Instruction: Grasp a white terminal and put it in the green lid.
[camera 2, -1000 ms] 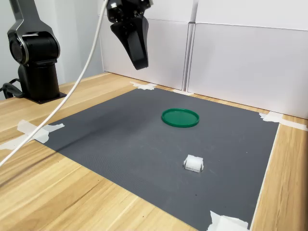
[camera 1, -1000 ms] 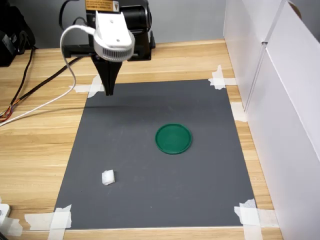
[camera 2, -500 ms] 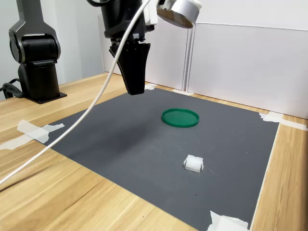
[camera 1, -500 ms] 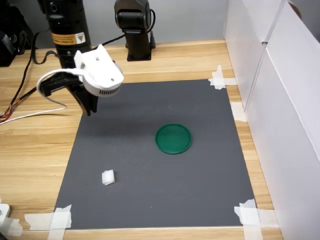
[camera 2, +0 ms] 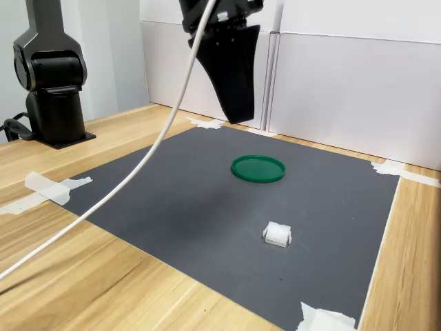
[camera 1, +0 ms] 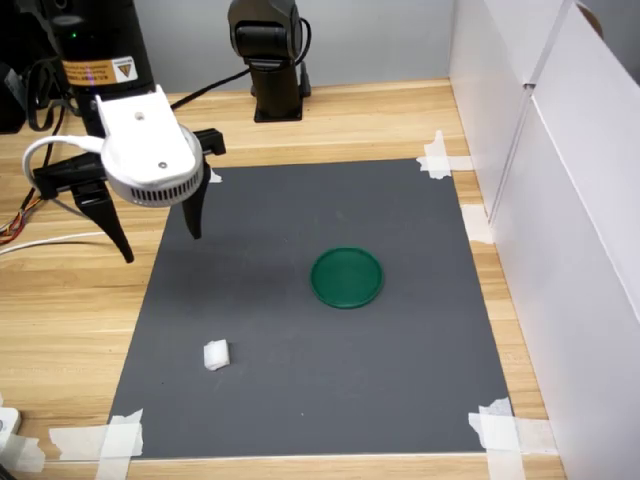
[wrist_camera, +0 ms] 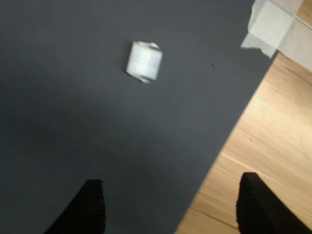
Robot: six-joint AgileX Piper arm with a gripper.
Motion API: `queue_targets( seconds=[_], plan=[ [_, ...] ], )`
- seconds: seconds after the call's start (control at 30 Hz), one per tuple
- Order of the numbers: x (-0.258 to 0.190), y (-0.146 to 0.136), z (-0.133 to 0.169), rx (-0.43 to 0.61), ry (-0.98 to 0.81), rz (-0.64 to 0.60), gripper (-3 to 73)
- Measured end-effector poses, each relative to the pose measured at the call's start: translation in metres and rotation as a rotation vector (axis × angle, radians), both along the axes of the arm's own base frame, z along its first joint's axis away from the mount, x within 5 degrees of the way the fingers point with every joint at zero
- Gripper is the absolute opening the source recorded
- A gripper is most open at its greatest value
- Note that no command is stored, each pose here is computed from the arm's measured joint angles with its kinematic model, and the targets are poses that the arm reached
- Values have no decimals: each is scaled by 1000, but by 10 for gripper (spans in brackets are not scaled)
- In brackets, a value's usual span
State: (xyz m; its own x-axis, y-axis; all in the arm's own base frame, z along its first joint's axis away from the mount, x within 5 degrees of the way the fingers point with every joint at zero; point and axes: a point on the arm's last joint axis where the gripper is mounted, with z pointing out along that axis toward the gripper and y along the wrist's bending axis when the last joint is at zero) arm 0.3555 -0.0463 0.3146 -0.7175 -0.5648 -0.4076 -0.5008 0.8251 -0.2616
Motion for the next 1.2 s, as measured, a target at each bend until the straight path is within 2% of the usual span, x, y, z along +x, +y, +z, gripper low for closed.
queue_targets(
  seconds=[0.5, 0.7, 0.83, 1.03, 1.2],
  plan=[
    [26, -1, -19, 86, 120, -73, 675],
    [43, -3, -28, 39, 149, -75, 675],
    [53, 11, -42, -24, 183, -56, 675],
    [62, 22, -65, -8, 229, -55, 674],
    [70, 21, -69, -13, 208, -58, 674]
  ],
)
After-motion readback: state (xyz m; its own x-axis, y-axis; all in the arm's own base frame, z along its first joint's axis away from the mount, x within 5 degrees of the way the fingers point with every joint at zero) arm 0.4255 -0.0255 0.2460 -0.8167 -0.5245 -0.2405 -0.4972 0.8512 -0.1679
